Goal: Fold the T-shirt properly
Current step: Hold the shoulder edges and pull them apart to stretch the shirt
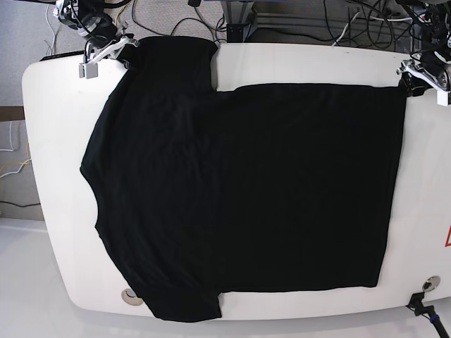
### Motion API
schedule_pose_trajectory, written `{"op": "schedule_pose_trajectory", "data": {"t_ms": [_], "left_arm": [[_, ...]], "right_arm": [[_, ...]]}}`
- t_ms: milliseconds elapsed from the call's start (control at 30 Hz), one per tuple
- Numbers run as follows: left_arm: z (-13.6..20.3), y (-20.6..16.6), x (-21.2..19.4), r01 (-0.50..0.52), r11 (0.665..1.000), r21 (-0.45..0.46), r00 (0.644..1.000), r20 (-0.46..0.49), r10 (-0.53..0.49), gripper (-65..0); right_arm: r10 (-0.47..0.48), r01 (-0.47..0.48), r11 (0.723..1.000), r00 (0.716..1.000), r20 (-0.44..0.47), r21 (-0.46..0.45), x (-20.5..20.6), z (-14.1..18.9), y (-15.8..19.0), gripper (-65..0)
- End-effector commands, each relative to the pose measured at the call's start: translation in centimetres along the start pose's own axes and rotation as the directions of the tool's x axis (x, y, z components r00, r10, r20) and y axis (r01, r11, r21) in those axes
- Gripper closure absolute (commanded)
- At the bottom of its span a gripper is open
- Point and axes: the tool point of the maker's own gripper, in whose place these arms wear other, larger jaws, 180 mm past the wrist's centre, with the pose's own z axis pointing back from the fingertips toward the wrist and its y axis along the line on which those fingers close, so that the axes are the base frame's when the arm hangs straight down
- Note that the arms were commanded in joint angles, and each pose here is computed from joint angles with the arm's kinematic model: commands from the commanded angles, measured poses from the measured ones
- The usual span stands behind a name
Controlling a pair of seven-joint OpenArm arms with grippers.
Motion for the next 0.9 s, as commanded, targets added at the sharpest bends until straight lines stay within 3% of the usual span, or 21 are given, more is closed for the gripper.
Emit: {"op": "schedule_pose_trajectory", "data": {"t_ms": [0,467,667,700,867], "left_arm": [[0.4,0.2,1.5,0.025,1.0,0.001,0.999,0.04,-0.025,-21.9],[-0.3,1.3,0.5,-0.031,0.999,0.014,0.999,0.045,0.031,-18.8],[-0.9,1.5,0.2,-0.063,0.998,0.009,0.996,0.057,0.063,-8.0],[-0.5,1.4,-0.8,-0.05,0.999,0.016,0.999,0.01,0.05,-15.5],[-0.6,0.5,-0.4,-0.058,0.998,-0.028,0.998,0.026,0.059,-14.6]], "right_arm": [[0.023,-0.023,1.0,0.999,-0.023,-0.02,-0.1,0.4,-0.4,0.0],[0.039,-0.039,0.999,0.999,-0.013,-0.018,0.4,0.2,-0.2,0.0],[0.04,-0.04,0.999,0.999,-0.016,-0.017,0.3,0.2,-0.1,0.0],[0.032,-0.033,0.999,0.999,-0.041,-0.039,-0.3,0.2,-0.7,0.0],[0.032,-0.033,0.999,0.999,-0.018,-0.024,0.2,0.1,-0.4,0.0]]}}
